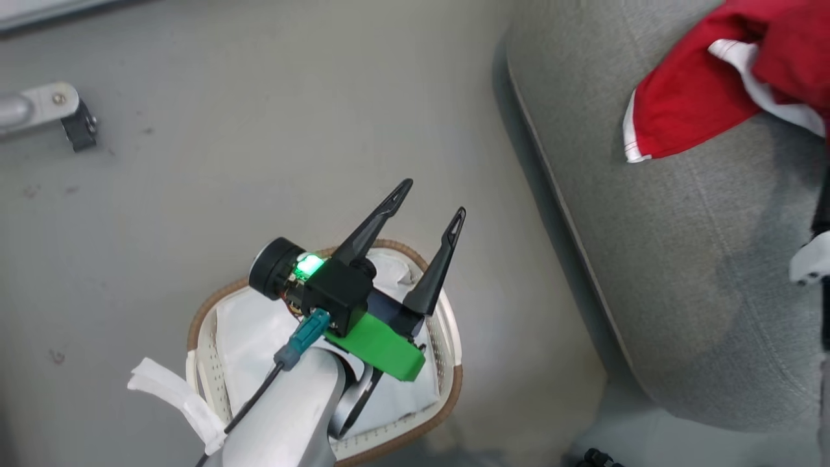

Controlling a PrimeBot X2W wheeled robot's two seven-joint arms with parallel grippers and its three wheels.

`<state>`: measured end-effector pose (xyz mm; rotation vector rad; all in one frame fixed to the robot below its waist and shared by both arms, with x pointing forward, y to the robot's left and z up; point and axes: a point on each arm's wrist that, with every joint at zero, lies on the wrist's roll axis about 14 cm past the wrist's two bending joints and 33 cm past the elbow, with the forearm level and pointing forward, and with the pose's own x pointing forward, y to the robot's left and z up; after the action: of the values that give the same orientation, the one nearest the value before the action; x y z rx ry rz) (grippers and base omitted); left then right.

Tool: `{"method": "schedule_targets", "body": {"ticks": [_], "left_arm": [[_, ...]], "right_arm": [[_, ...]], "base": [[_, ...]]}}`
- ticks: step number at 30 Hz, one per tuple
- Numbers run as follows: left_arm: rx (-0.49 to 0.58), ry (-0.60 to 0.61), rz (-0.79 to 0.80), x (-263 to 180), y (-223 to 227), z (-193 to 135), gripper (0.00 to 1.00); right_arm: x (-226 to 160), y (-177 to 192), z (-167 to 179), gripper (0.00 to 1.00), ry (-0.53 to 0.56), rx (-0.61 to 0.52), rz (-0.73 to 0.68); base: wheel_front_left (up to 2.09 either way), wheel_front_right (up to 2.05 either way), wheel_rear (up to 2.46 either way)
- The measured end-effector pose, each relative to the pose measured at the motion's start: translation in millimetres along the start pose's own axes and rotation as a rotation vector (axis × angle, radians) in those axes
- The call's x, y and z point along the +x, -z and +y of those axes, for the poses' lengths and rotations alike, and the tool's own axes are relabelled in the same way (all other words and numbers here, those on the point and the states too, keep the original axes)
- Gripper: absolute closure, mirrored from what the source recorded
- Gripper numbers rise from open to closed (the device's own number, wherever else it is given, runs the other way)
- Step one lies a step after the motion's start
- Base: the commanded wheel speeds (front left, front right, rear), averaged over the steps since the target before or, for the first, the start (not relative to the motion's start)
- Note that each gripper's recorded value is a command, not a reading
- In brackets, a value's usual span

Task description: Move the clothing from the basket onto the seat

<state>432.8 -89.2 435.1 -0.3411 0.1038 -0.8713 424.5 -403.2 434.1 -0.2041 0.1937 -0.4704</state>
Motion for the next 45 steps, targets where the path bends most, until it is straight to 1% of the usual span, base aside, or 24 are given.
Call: {"method": "schedule_targets", "body": {"ticks": [4,7,11,15,17,22,26,33,36,40,45], "left_arm": [[0.02,0.023,-0.023,-2,-14,-16,0.0],[0.029,0.032,-0.032,-6,-22,-27,0.0],[0.046,0.025,-0.047,-14,-33,-36,0.0],[0.054,-0.011,-0.071,-23,-45,-35,0.0],[0.062,-0.055,-0.084,-30,-52,-26,0.0],[0.095,-0.217,-0.079,-61,-56,12,0.0],[0.108,-0.363,-0.09,-92,-64,46,0.0],[0.125,-0.591,-0.105,-154,-73,89,0.0],[0.121,-0.678,-0.101,-180,-71,99,0.0],[0.125,-0.758,-0.11,-208,-73,105,0.0],[0.147,-0.811,-0.123,-229,-79,107,0.0]], "right_arm": [[-18,-12,10,0.0,-0.028,0.064,-0.035],[-31,-18,26,0.0,-0.069,0.107,-0.052],[-45,-31,50,0.0,-0.15,0.131,-0.083],[-56,-48,74,0.0,-0.236,0.149,-0.128],[-60,-56,88,0.0,-0.278,0.167,-0.149],[-69,-76,130,0.0,-0.394,0.21,-0.194],[-78,-79,157,0.0,-0.462,0.246,-0.192],[-96,-82,189,0.0,-0.549,0.278,-0.184],[-105,-82,194,0.0,-0.567,0.299,-0.177],[-117,-83,199,0.0,-0.59,0.308,-0.178],[-128,-84,201,0.0,-0.607,0.314,-0.182]], "base": [[0.0,0.0,0.0],[0.0,0.0,0.0],[0.0,0.0,0.0],[0.0,0.0,0.0],[0.0,0.0,0.0],[0.0,0.0,0.0],[0.0,0.0,0.0],[0.0,0.0,0.0],[0.0,0.0,0.0],[0.0,0.0,0.0],[0.0,0.0,0.0]]}}
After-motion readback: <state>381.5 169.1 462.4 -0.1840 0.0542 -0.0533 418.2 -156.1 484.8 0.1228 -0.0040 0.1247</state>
